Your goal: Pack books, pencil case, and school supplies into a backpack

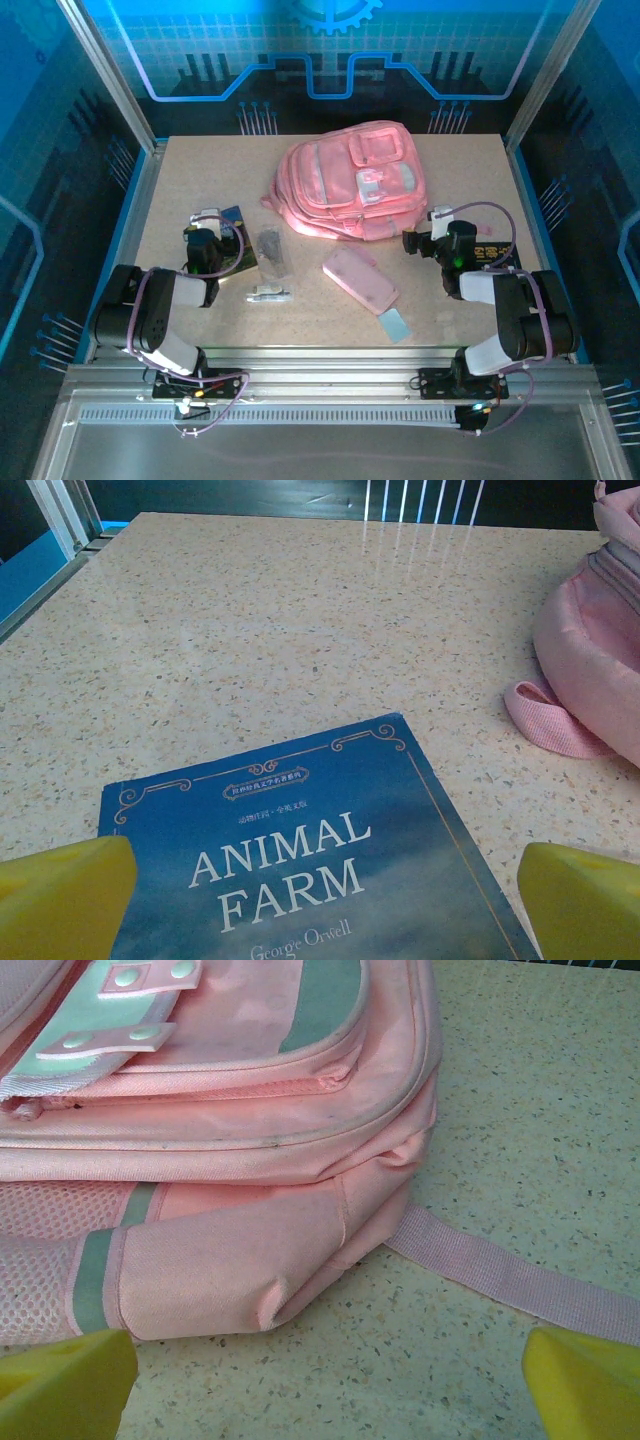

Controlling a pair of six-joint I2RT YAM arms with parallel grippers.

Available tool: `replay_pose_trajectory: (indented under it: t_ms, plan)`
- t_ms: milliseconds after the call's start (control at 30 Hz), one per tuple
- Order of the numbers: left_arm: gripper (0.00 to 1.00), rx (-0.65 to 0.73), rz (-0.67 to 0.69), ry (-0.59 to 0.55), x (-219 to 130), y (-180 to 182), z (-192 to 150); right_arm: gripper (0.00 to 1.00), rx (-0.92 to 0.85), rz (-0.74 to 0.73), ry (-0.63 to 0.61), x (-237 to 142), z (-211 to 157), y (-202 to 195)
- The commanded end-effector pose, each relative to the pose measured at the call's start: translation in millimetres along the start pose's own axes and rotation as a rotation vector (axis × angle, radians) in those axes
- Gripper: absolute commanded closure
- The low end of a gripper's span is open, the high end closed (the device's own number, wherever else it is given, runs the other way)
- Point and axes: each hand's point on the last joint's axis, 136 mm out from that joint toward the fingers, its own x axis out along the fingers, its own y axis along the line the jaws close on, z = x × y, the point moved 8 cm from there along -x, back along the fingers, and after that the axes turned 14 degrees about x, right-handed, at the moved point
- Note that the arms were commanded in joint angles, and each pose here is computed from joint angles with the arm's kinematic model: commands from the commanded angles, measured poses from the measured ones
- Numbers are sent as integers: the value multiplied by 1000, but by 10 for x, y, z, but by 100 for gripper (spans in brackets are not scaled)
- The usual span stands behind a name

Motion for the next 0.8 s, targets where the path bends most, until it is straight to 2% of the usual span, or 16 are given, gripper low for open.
replay_pose_trajectory:
  t_ms: [0,500,633,767]
  plan:
    - [1,-24,18,-47,34,13,105,0,-19,-17,-58,29,172,5]
    - [1,-21,40,-51,22,26,133,0,-26,-32,-65,16,197,24]
    - [1,40,33,-35,-47,-43,353,0,-36,-113,-15,-58,394,116]
    - [1,54,30,66,-88,-97,637,0,40,-183,101,-145,532,211]
